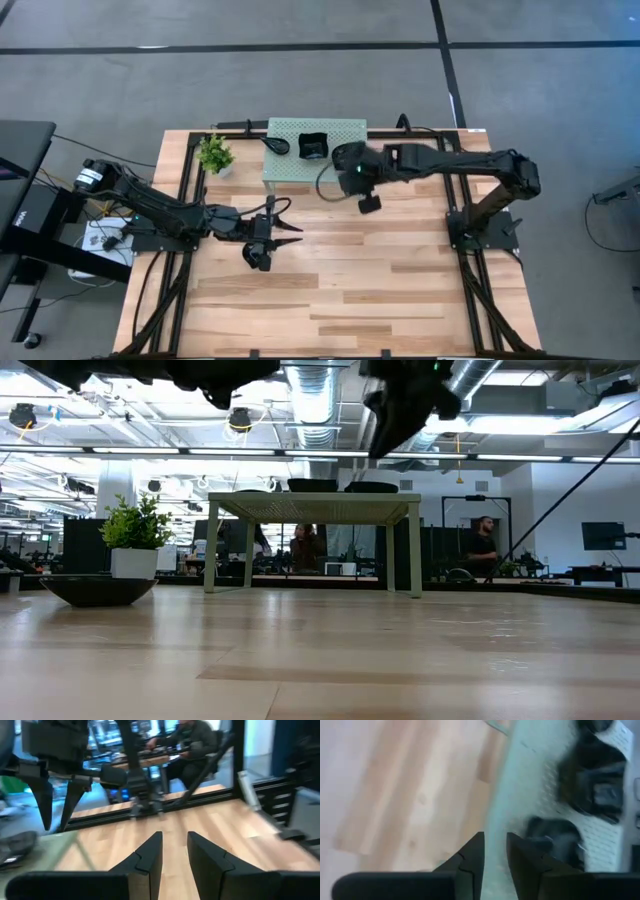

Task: Pick & Place Mini shaped plates
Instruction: Stack the leaf shaped plate on top of the other leaf shaped plate on the shelf

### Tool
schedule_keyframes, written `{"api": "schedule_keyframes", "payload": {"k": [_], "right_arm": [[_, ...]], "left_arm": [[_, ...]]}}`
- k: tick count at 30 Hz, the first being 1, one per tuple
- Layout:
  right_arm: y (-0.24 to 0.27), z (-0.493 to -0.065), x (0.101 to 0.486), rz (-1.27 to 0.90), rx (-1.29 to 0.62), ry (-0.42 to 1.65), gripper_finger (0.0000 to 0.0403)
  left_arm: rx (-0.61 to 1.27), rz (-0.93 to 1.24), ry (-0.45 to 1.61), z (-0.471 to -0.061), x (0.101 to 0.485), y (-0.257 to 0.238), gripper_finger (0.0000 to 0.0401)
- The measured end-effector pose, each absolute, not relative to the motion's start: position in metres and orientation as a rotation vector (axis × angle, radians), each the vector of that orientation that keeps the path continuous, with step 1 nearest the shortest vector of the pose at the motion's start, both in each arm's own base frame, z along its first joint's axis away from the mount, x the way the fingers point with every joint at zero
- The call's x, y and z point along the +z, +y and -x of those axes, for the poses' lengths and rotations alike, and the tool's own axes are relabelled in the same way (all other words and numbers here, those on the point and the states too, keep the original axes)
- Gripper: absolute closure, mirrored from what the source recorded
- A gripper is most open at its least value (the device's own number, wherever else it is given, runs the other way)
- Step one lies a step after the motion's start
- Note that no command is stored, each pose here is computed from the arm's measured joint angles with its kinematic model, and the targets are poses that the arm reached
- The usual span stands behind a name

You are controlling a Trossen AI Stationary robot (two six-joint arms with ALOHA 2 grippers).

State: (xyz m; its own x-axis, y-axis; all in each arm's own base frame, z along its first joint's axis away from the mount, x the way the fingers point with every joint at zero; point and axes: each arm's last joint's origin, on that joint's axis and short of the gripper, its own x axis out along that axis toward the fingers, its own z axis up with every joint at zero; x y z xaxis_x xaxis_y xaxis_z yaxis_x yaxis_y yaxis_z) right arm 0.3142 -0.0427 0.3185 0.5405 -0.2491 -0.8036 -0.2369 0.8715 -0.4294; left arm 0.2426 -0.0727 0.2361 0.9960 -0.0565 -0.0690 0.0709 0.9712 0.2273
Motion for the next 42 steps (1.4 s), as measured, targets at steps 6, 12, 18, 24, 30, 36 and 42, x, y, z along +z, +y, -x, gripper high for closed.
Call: {"api": "schedule_keyframes", "payload": {"k": [6,12,18,24,30,36,42], "right_arm": [[0.03,-0.316,0.319,0.563,0.155,0.95,0.0328],[0.089,-0.289,0.333,0.667,0.262,0.866,0.0328],[0.106,-0.25,0.363,0.569,0.256,0.749,0.0328],[0.112,-0.233,0.318,0.404,0.292,0.637,0.0328],[0.115,-0.237,0.242,0.438,0.353,0.541,0.0328],[0.107,-0.256,0.222,0.59,0.329,0.5,0.0328],[0.098,-0.281,0.218,0.502,0.206,0.501,0.0328]], "left_arm": [[-0.194,-0.081,0.067,-0.241,0.236,-0.078,0.0309],[-0.2,0.044,0.188,-0.253,0.219,-0.086,0.0309],[-0.144,0.067,0.515,-0.279,0.207,-0.093,0.0309],[-0.001,0.161,0.84,-0.258,0.208,-0.085,0.0309],[0.288,0.431,1.096,-0.209,0.214,-0.068,0.0309],[0.448,0.662,1.172,-0.173,0.182,-0.057,0.0309],[0.476,0.733,1.183,-0.154,0.159,-0.052,0.0309]]}}
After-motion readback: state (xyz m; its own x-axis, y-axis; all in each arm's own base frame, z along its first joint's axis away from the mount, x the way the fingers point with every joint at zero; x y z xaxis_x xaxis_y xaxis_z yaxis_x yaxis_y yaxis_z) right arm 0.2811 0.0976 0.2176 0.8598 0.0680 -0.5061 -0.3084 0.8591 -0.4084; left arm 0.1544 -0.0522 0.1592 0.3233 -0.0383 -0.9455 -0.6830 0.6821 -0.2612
